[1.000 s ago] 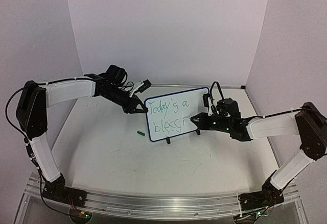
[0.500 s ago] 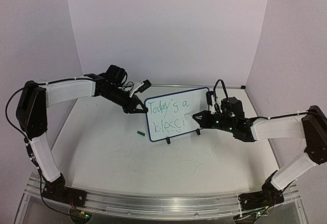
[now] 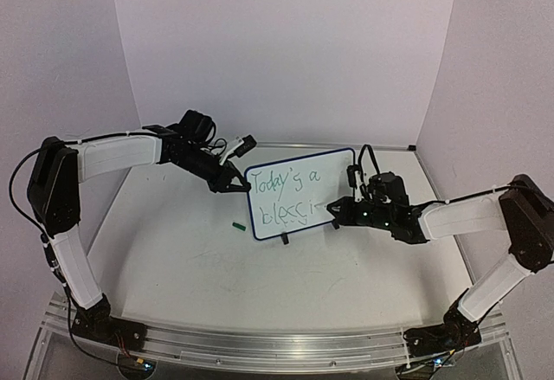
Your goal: Write a sentence on the whiteboard
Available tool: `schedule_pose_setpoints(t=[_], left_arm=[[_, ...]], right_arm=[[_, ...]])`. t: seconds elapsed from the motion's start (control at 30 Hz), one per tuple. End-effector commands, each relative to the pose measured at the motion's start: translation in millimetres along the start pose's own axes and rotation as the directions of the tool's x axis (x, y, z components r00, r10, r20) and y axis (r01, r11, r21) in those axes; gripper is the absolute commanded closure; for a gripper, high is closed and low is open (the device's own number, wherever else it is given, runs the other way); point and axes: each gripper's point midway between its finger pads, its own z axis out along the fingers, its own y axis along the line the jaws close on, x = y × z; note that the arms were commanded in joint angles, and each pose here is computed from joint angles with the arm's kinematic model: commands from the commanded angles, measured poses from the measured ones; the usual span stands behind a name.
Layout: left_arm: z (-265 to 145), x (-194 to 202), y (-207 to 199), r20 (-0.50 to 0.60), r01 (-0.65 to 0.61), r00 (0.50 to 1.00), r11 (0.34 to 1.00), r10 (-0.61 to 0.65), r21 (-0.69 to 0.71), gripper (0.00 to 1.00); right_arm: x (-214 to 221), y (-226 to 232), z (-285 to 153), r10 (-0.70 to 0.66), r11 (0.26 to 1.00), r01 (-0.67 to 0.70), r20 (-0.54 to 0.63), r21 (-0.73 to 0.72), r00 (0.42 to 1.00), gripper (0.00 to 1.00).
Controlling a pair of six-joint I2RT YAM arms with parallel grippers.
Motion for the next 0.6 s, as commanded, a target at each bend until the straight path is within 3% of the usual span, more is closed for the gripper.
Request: schedule_pose_setpoints(t=[0.0,0.27,0.57], left_arm=[[-5.4,-0.8,0.6,-0.012,-0.042,0.999,0.998,0.041,-0.038,1.00],[-5.2,-0.5,0.4,-0.013,-0.041,0.999,0.999,0.040,-0.037,1.00],[-5.2,-0.9,0.3,-0.012,-0.041,0.999,0.998,0.041,-0.037,1.00]], right_arm=[[-17.9,2.6,3.0,-0.002,1.000,0.002,0.058,0.011,0.998,1.00],[-17.2,0.1,3.3,0.001,1.000,-0.002,0.060,0.021,0.998,1.00],[14.3,-14.3,12.7,0.024,0.999,-0.023,-0.022,0.044,0.999,1.00]])
